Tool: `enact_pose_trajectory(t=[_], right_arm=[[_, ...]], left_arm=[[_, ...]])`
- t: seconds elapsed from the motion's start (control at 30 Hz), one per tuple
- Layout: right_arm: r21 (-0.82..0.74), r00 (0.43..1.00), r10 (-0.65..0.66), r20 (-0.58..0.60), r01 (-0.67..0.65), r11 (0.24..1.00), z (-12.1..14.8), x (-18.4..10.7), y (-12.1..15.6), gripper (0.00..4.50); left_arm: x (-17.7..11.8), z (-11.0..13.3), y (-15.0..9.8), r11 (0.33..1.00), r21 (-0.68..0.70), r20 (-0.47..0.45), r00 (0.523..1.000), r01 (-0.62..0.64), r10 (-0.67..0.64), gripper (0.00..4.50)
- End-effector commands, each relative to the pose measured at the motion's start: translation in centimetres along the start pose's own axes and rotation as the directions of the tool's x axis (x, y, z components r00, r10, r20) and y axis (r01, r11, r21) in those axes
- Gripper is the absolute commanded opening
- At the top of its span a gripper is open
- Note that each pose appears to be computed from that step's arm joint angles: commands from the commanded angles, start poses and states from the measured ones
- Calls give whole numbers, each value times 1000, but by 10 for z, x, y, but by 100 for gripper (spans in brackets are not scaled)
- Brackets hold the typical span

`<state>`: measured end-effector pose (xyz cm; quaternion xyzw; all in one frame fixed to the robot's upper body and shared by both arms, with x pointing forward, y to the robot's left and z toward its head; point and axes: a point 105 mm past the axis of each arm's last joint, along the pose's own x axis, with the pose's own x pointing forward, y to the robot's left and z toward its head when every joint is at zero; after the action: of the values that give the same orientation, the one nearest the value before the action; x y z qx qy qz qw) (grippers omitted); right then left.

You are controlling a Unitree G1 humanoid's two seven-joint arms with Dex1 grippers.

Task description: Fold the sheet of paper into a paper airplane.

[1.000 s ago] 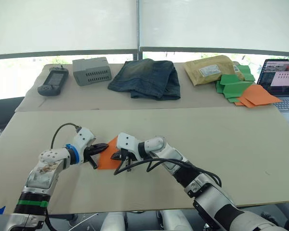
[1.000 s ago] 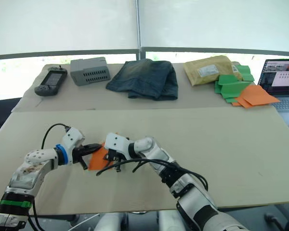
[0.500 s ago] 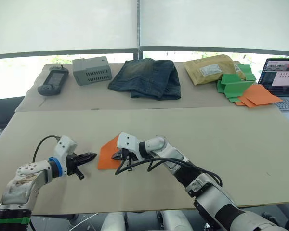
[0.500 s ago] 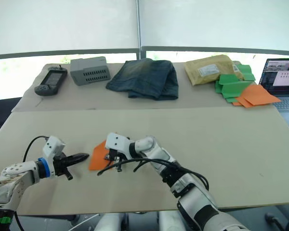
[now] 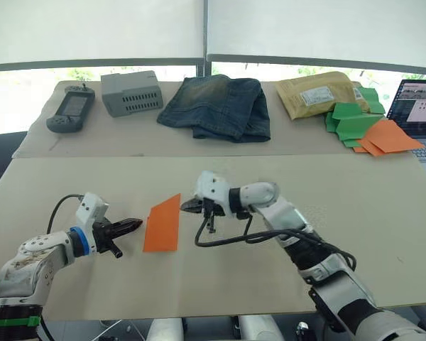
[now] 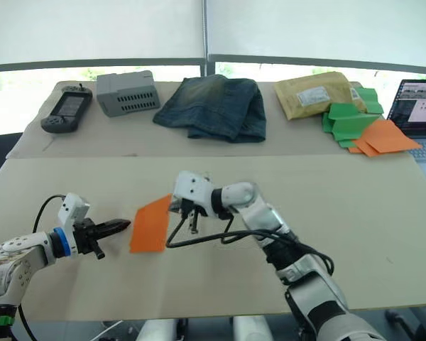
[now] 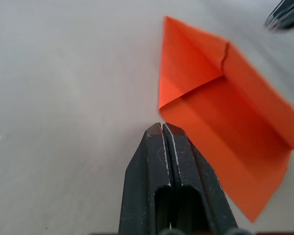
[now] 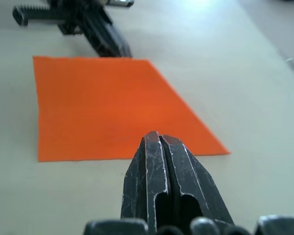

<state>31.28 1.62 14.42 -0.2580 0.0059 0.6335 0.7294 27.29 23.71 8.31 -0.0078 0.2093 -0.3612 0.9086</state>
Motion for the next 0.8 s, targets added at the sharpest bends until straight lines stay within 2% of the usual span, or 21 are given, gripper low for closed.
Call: enact_pose_trajectory(t=[0.03,0.33,0.6,0.8], right_arm=[[-19,999,-40,21,41,999,15,-22,-8,0],[11,978,-185,-98,187,982,-5,-66,-26,0],[37,959,-247,-139,254,966,-10,-81,-28,0],[40,949,-268,-168,278,960,-14,-90,-29,0]], left_arm=[[7,5,-4,998,50,-14,999,40,-39,5],[46,-9,-25,984,78,-86,984,161,-154,5],[85,0,-55,960,76,-50,962,271,-268,5],[89,3,-71,952,55,-39,954,300,-298,5]])
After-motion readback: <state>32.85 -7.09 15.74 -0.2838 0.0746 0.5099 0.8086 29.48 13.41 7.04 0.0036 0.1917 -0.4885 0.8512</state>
